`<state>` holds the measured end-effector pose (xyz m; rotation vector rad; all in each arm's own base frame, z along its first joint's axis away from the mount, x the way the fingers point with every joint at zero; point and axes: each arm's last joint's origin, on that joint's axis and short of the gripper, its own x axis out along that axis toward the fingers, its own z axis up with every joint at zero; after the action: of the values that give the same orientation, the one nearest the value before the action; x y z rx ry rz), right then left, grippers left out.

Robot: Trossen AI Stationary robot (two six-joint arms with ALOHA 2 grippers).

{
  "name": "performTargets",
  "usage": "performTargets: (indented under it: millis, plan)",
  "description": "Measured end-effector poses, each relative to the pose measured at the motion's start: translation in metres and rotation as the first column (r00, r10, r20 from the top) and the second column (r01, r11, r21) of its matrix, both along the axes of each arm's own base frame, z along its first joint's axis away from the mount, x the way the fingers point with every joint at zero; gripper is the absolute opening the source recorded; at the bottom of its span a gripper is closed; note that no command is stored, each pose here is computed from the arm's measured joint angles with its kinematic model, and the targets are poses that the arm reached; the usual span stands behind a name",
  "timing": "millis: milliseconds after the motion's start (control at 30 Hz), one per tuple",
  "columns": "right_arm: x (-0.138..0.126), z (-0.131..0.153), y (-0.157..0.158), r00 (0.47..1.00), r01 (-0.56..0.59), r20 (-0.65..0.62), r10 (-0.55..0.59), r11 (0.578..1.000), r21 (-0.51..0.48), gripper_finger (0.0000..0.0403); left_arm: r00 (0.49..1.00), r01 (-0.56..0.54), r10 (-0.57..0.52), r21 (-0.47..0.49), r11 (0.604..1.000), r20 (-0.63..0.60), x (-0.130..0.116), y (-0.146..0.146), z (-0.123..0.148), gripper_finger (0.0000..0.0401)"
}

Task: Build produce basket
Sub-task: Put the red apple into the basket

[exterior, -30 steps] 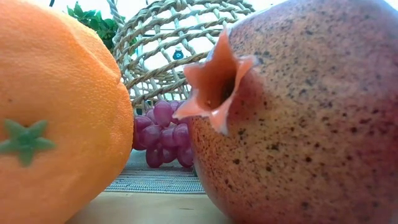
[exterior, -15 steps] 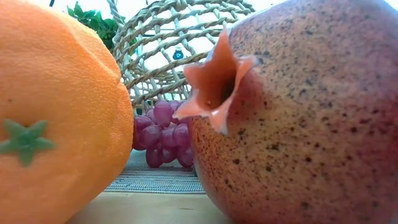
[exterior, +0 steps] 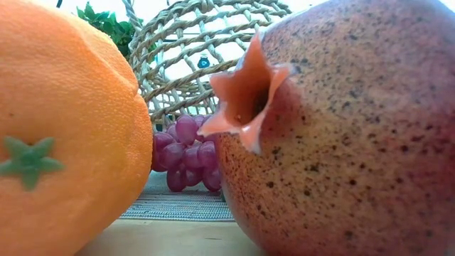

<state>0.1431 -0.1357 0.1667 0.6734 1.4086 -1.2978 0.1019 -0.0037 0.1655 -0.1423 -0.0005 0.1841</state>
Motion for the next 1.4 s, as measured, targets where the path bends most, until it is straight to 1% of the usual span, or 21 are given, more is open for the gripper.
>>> performTargets:
  millis: [133,267,333,433,500,600,667,733,833,933,1000,1100,1167,1233,1400]
  plan:
    - [0.003,0.01,0.004,0.998,-0.028,0.057,0.028,1.0,-0.009,0.0354,1.0,0.0,0.0,0.0,1.0,0.0,0.0,0.0,0.0,0.0392]
    - [0.007,0.028,0.009,0.982,-0.071,0.171,0.074,0.997,-0.024,0.0353,1.0,0.0,0.0,0.0,1.0,0.0,0.0,0.0,0.0,0.0392]
    - [0.01,0.042,0.013,0.958,-0.099,0.268,0.107,0.994,-0.043,0.0353,1.0,0.0,0.0,0.0,1.0,0.0,0.0,0.0,0.0,0.0392]
    - [0.015,0.064,0.022,0.894,-0.147,0.415,0.17,0.985,-0.088,0.0353,1.0,0.0,0.0,0.0,1.0,0.0,0.0,0.0,0.0,0.0392]
    - [0.018,0.079,0.029,0.828,-0.18,0.514,0.224,0.974,-0.135,0.0353,1.0,0.0,0.0,0.0,1.0,0.0,0.0,0.0,0.0,0.0392]
    - [0.021,0.101,0.04,0.704,-0.227,0.638,0.312,0.95,-0.215,0.0353,1.0,0.0,0.0,0.0,1.0,0.0,0.0,0.0,0.0,0.0392]
    - [0.023,0.116,0.048,0.607,-0.249,0.701,0.373,0.928,-0.279,0.0353,1.0,0.0,0.0,0.0,1.0,0.0,0.0,0.0,0.0,0.0392]
    - [0.025,0.13,0.057,0.492,-0.272,0.75,0.443,0.896,-0.35,0.0352,1.0,0.0,0.0,0.0,1.0,0.0,0.0,0.0,0.0,0.0392]
    - [0.029,0.147,0.07,0.317,-0.3,0.784,0.533,0.841,-0.451,0.0352,1.0,0.0,0.0,0.0,1.0,0.0,0.0,0.0,0.0,0.0392]
    - [0.036,0.16,0.083,0.155,-0.313,0.785,0.6,0.784,-0.536,0.0352,1.0,0.0,0.0,0.0,1.0,0.0,0.0,0.0,0.0,0.0392]
    - [0.041,0.167,0.092,0.059,-0.326,0.774,0.63,0.745,-0.582,0.0352,1.0,0.0,0.0,0.0,1.0,0.0,0.0,0.0,0.0,0.0392]
    - [0.048,0.176,0.106,-0.066,-0.329,0.742,0.667,0.688,-0.647,0.0352,1.0,0.0,0.0,0.0,1.0,0.0,0.0,0.0,0.0,0.0392]
    - [0.05,0.182,0.114,-0.13,-0.316,0.709,0.693,0.649,-0.692,0.0352,1.0,0.0,0.0,0.0,1.0,0.0,0.0,0.0,0.0,0.0392]
    - [0.051,0.186,0.122,-0.168,-0.292,0.671,0.723,0.613,-0.734,0.0352,1.0,0.0,0.0,0.0,1.0,0.0,0.0,0.0,0.0,0.0392]
    - [0.054,0.192,0.14,-0.188,-0.235,0.567,0.802,0.524,-0.819,0.0352,1.0,0.0,0.0,0.0,1.0,0.0,0.0,0.0,0.0,0.0392]
